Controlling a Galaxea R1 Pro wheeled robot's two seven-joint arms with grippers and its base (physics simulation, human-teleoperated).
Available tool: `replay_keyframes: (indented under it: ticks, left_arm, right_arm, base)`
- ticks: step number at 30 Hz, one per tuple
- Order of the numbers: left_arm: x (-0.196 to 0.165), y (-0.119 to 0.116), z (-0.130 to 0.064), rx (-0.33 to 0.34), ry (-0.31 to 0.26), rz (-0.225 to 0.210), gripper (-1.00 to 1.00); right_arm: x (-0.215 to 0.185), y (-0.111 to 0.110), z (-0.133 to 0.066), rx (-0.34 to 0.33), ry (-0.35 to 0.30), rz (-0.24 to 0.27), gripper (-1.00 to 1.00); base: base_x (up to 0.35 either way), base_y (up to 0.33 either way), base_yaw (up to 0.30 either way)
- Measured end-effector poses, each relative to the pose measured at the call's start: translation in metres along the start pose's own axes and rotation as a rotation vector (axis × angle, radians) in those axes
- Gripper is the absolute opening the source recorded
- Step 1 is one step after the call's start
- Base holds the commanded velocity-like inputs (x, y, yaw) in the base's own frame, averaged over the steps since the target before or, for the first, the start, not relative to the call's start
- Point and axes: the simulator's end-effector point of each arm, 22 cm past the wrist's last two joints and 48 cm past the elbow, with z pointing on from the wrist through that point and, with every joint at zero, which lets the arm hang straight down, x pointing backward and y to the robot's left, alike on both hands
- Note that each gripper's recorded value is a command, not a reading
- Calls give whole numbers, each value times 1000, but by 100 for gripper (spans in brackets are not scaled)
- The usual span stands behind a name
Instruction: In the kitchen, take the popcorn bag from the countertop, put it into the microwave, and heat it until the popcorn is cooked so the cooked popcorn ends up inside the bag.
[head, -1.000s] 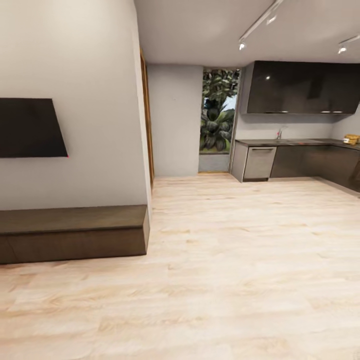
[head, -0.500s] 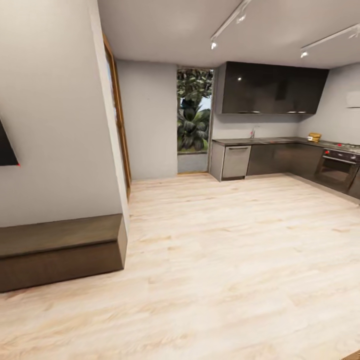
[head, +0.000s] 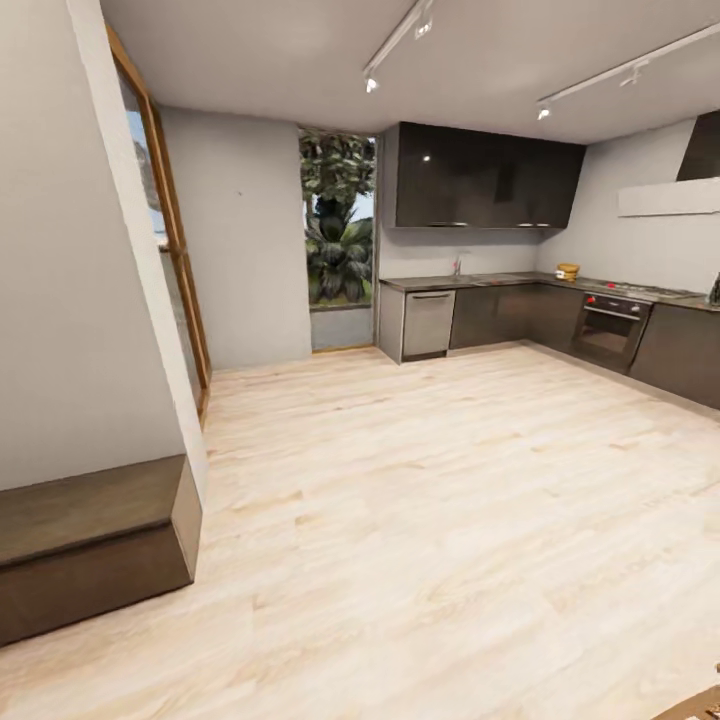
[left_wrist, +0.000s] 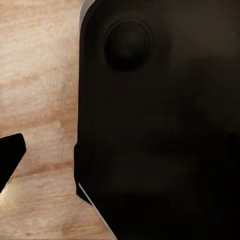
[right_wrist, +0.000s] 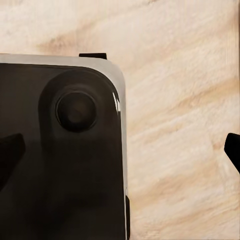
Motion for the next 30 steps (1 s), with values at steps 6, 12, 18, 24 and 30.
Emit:
replay_keyframes:
  ticks: [6, 12, 18, 24, 30]
  left_arm:
    - [0, 0, 0, 0, 0, 0, 100]
    - [0, 0, 0, 0, 0, 0, 100]
    - [0, 0, 0, 0, 0, 0, 100]
    - [0, 0, 0, 0, 0, 0, 100]
    - [0, 0, 0, 0, 0, 0, 100]
  right_arm:
    - [0, 0, 0, 0, 0, 0, 100]
    - [0, 0, 0, 0, 0, 0, 100]
    - [0, 0, 0, -1, 0, -1, 100]
    - [0, 0, 0, -2, 0, -2, 100]
    - [0, 0, 0, 0, 0, -1, 100]
  base:
    - [340, 0, -275]
    - [340, 0, -273]
    - [340, 0, -274]
    - [340, 0, -275]
    - [340, 0, -276]
